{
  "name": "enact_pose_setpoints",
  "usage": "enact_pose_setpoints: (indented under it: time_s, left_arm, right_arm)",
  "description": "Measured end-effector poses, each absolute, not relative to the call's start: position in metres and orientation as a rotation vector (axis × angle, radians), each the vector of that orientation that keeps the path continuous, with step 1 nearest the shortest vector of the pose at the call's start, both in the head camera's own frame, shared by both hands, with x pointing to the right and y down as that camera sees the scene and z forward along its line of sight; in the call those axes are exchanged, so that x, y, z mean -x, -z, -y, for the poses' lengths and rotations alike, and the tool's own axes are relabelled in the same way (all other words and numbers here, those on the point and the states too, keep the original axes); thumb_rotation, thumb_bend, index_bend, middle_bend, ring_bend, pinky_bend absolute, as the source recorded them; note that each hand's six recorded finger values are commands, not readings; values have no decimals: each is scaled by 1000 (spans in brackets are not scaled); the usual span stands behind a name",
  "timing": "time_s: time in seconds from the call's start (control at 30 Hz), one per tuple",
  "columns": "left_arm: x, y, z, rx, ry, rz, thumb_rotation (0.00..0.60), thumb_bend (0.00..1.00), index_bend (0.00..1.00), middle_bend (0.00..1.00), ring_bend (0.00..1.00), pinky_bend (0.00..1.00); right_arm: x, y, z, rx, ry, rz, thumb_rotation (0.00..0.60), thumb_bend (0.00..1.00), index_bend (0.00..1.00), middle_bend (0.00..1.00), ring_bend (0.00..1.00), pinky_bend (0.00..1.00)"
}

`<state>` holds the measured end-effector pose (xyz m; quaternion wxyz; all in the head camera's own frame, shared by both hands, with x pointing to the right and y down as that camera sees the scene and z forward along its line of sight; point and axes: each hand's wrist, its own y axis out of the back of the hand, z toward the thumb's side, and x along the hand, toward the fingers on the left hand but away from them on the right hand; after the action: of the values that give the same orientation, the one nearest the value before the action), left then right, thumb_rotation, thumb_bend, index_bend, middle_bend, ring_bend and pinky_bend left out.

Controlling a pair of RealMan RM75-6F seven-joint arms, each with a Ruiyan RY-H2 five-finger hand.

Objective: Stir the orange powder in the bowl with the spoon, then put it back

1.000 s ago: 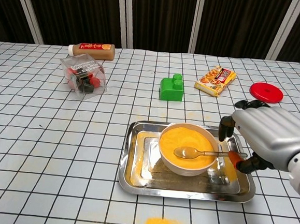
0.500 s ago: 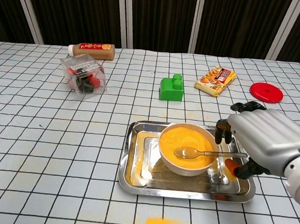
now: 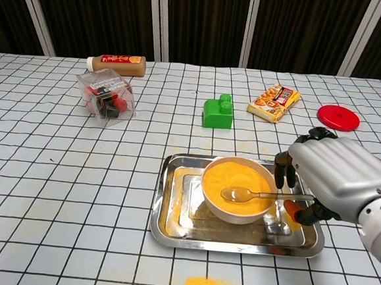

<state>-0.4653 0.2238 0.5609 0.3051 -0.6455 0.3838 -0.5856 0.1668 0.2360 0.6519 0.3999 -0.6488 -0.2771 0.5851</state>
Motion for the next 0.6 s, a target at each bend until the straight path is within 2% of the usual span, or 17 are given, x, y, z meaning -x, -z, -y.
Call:
enact_pose_setpoints:
  time_s: [0.6]
  left_arm:
    - [466,-561,-224,1711,1552,-1019,600,0,0,0,0,0]
  right_arm:
    - [-164,-657,-239,1649,-1489,694,600,431,514,460,165,0]
